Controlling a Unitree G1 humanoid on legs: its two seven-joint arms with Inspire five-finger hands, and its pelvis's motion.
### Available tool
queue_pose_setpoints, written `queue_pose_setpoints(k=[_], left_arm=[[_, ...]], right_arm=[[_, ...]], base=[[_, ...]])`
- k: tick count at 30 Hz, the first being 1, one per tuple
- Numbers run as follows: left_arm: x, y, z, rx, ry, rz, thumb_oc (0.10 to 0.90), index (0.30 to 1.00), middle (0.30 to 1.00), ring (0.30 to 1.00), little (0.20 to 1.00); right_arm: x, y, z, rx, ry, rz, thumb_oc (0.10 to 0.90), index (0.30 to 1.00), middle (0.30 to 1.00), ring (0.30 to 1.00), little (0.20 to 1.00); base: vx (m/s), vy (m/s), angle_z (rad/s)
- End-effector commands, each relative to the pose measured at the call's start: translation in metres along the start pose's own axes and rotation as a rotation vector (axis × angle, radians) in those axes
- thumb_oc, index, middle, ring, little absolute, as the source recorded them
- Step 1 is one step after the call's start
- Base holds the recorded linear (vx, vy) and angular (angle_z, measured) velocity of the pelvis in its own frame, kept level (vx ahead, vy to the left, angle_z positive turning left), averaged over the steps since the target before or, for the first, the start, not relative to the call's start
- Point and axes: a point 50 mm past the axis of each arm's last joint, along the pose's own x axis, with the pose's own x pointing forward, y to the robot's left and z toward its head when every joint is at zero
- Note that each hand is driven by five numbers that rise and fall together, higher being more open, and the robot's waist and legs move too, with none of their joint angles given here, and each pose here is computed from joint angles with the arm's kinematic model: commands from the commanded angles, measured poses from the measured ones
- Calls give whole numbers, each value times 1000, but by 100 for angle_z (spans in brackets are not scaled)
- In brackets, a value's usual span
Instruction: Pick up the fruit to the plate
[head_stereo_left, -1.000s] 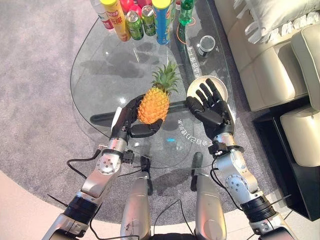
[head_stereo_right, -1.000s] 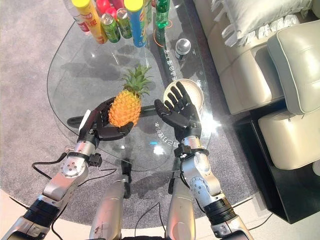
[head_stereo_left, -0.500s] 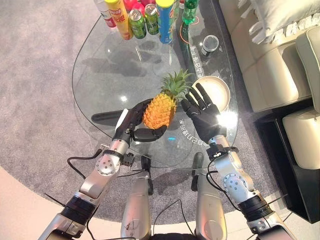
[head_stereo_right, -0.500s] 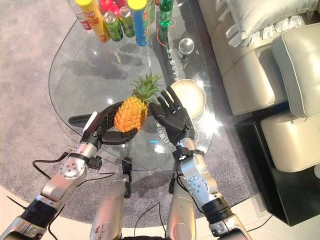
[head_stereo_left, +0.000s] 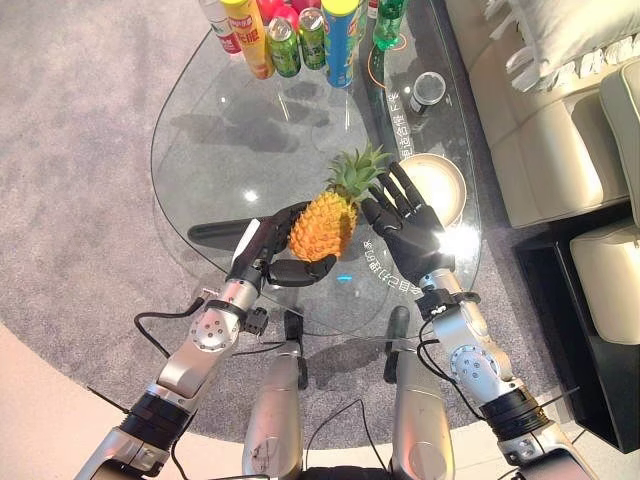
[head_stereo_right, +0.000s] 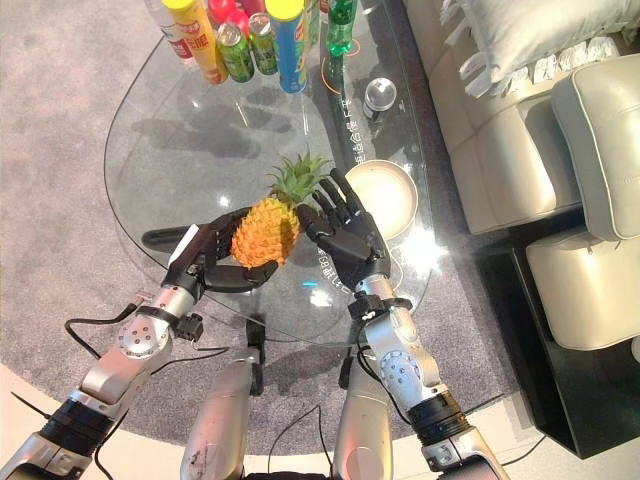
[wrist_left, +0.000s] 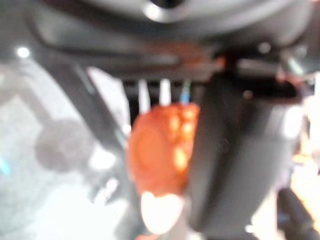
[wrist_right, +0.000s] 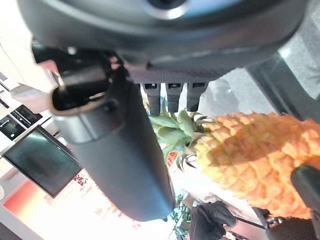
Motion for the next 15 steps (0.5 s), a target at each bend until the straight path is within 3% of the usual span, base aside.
queue_pose_setpoints(k=[1,9,15], left_arm=[[0,-23,67,37,-332,-214,100,300,300,300,200],[-1,-29,66,40,-318,-297,100,300,300,300,200],[0,-29,65,48,-318,-316,100,300,300,300,200]], right_arm=[[18,47,29,94,-130,308,800,900,900,900,900],[13,63,23,156,-74,557,800,900,900,900,900],[14,62,28,174,-103,536,800,900,900,900,900]], base=[[0,0,0],[0,0,0],[0,0,0]])
